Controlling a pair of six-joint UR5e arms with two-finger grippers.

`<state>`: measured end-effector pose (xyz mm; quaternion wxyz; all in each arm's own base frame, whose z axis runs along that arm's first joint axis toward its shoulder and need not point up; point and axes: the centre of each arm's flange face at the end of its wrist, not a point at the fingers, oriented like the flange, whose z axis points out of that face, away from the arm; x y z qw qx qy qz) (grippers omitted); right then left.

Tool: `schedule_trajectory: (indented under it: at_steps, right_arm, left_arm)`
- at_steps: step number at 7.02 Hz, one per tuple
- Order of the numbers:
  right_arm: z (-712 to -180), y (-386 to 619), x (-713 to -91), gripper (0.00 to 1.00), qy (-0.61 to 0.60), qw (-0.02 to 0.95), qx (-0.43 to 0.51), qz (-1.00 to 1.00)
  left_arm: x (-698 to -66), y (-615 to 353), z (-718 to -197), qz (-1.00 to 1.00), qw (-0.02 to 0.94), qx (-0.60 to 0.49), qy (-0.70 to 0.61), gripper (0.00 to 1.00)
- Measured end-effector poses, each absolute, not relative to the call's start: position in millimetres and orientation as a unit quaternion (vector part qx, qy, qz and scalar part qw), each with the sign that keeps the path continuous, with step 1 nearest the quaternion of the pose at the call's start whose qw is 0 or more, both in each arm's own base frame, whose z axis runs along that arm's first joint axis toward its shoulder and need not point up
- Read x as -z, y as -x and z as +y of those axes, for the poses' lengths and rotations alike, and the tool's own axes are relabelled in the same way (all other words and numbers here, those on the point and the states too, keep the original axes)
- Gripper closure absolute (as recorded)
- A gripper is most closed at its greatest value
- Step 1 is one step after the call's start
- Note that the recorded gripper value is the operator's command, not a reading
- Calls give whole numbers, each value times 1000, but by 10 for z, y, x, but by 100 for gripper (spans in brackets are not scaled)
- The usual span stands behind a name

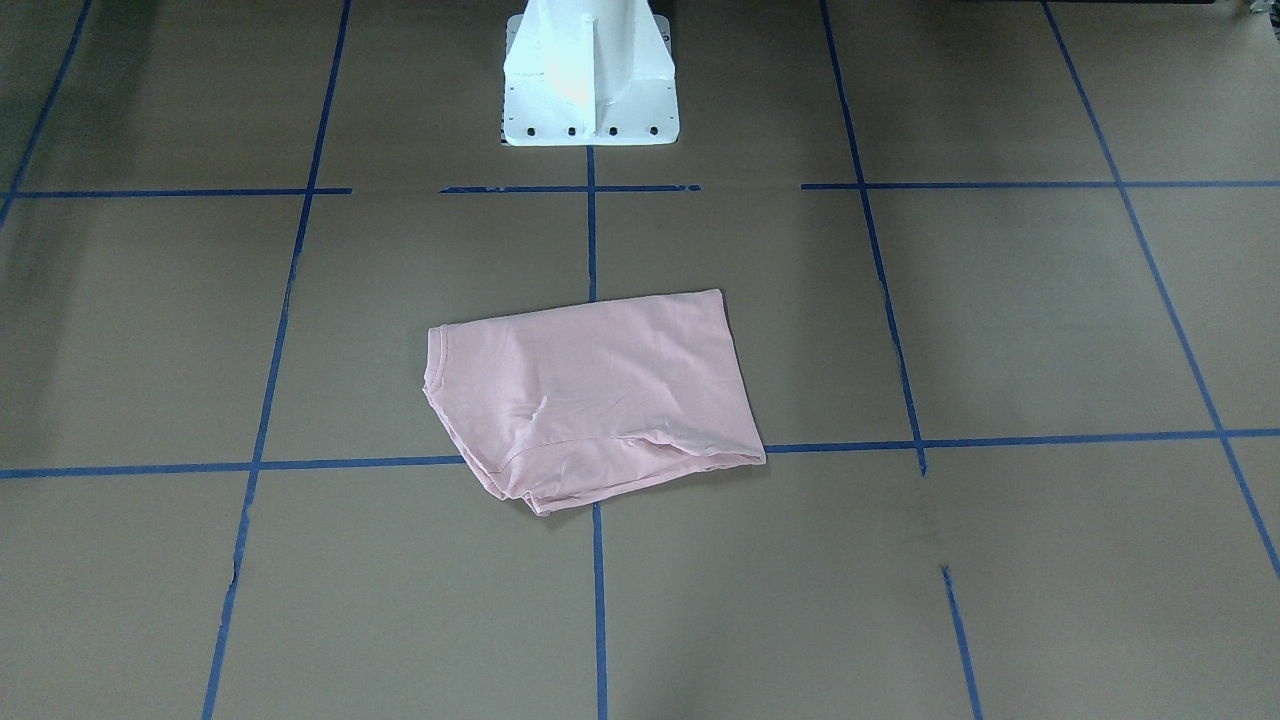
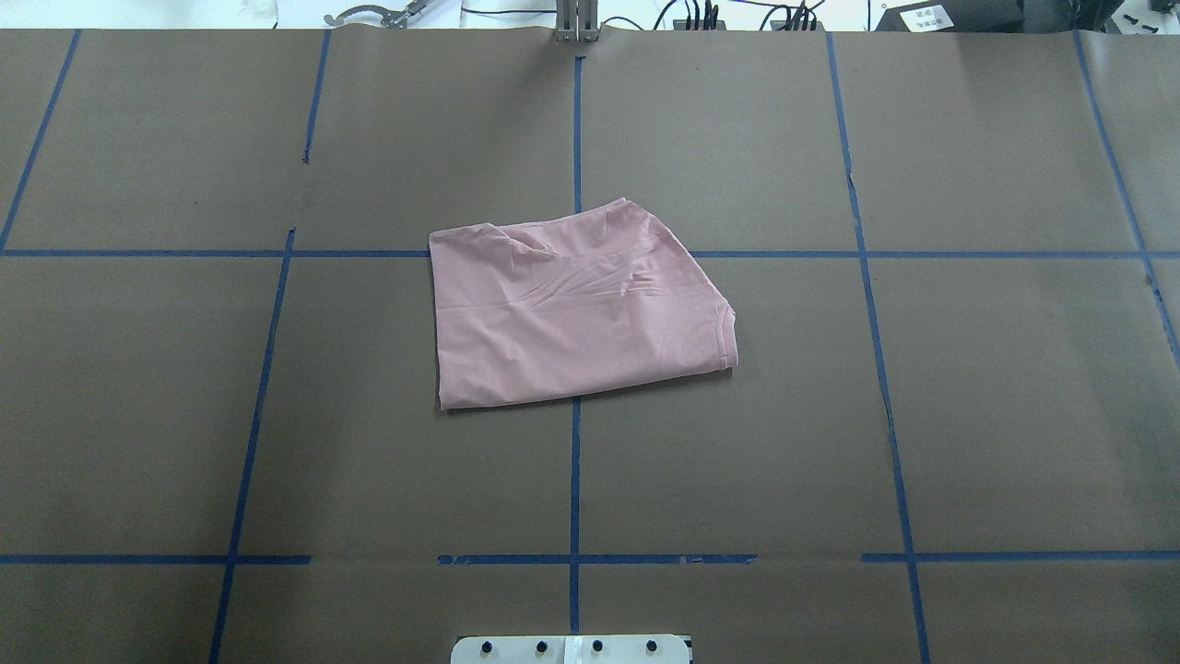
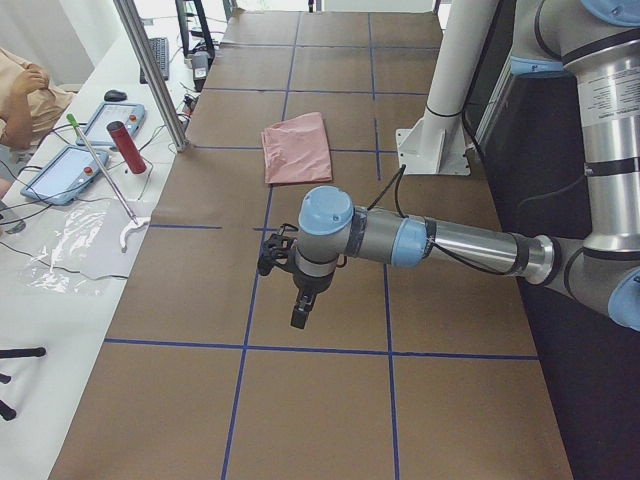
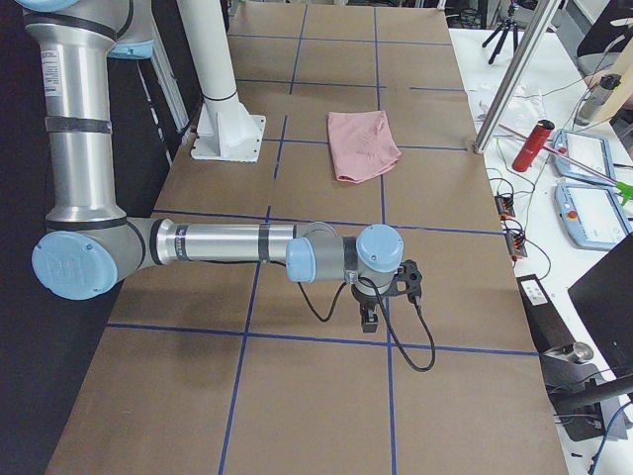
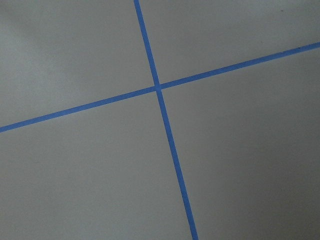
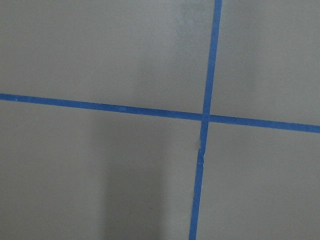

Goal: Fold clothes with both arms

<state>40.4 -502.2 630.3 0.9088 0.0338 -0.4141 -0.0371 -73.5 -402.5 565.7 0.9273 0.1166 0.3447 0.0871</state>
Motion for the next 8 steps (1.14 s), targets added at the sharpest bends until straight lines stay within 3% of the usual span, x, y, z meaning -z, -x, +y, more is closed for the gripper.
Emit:
schedule_trajectory:
  at_steps: [8]
  right_arm:
    - [-5031,-402,-6275,0,-36,908,37,-415]
  left_arm:
    - [-5688,689,-4079,346,927,-91,-113,0]
